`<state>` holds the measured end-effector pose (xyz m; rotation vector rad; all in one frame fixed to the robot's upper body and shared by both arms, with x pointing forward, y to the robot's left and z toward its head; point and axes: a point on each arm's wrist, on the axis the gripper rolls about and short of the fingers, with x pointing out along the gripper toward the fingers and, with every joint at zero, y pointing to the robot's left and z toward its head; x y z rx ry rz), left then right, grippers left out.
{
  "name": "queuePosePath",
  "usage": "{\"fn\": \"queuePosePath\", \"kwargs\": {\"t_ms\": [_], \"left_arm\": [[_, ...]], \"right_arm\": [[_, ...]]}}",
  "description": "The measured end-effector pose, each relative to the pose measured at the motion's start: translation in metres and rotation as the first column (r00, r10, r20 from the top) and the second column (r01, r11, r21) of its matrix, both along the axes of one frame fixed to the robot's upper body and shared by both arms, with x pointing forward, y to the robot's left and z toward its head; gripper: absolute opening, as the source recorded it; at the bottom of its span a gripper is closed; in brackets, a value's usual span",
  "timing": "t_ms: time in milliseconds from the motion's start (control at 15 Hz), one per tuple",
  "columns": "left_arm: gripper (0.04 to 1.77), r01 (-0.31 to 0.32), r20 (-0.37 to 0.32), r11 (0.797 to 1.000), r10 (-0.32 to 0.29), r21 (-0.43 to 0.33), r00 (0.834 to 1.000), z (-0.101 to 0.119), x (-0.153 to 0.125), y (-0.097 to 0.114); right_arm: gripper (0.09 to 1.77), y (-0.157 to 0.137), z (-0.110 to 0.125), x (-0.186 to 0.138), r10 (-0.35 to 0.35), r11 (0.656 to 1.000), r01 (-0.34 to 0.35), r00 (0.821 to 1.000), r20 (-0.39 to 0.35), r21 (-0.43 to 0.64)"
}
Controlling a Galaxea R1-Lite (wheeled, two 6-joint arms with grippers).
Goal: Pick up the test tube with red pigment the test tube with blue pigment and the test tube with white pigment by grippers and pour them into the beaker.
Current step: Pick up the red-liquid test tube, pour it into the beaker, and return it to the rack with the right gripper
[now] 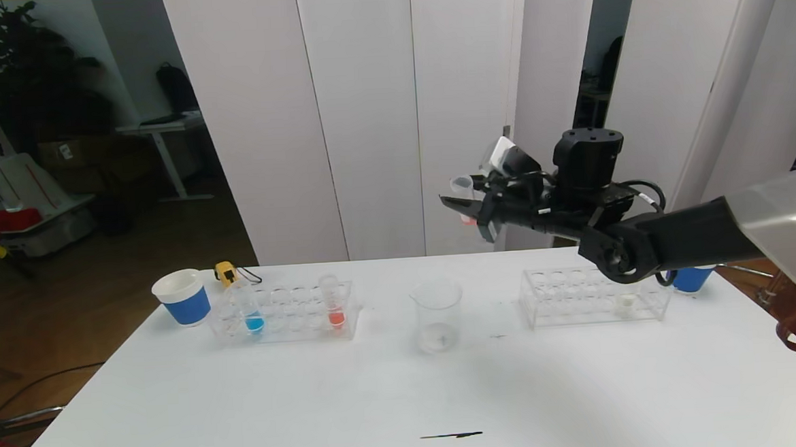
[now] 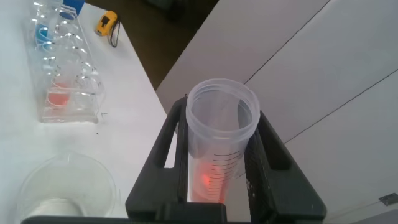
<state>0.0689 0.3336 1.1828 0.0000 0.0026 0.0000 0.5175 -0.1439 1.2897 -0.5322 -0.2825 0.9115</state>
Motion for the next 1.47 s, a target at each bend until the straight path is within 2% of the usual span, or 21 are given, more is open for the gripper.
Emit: {"fn": "queuePosePath", "kwargs": {"t_ms": [200, 333, 467, 667, 800, 1067, 1200, 1333, 1467], "left_arm": [[1.75, 0.000, 0.000, 1.000, 0.000, 0.000, 1.000, 0.000, 0.000, 0.000], [1.75, 0.000, 0.000, 1.000, 0.000, 0.000, 1.000, 0.000, 0.000, 0.000], [1.75, 0.000, 0.000, 1.000, 0.000, 0.000, 1.000, 0.000, 0.000, 0.000], [1.75, 0.000, 0.000, 1.000, 0.000, 0.000, 1.000, 0.000, 0.000, 0.000], [1.75, 0.000, 0.000, 1.000, 0.000, 0.000, 1.000, 0.000, 0.000, 0.000], [1.75, 0.000, 0.000, 1.000, 0.000, 0.000, 1.000, 0.000, 0.000, 0.000], [1.75, 0.000, 0.000, 1.000, 0.000, 0.000, 1.000, 0.000, 0.000, 0.000], [1.75, -0.001, 0.000, 1.000, 0.001, 0.000, 1.000, 0.000, 0.000, 0.000], [1.75, 0.000, 0.000, 1.000, 0.000, 0.000, 1.000, 0.000, 0.000, 0.000]], "right_arm": [[0.59, 0.000, -0.010, -0.004, 0.036, 0.996, -0.027, 0.994, 0.100, -0.088], [0.59, -0.001, -0.017, -0.005, 0.085, 0.986, -0.059, 0.983, 0.163, -0.158], [0.59, -0.004, -0.021, -0.005, 0.104, 0.975, -0.056, 0.970, 0.219, -0.216], [0.59, -0.010, -0.024, -0.003, 0.167, 0.955, -0.079, 0.939, 0.300, -0.286], [0.59, -0.012, -0.026, -0.002, 0.181, 0.946, -0.069, 0.923, 0.339, -0.317], [0.59, -0.008, -0.031, 0.001, 0.214, 0.924, -0.041, 0.879, 0.427, -0.379], [0.59, -0.005, -0.034, 0.005, 0.234, 0.911, -0.020, 0.847, 0.477, -0.412], [0.59, -0.004, -0.039, 0.008, 0.251, 0.904, -0.020, 0.835, 0.491, -0.427], [0.59, -0.003, -0.041, 0.011, 0.277, 0.892, -0.011, 0.802, 0.529, -0.451]]}}
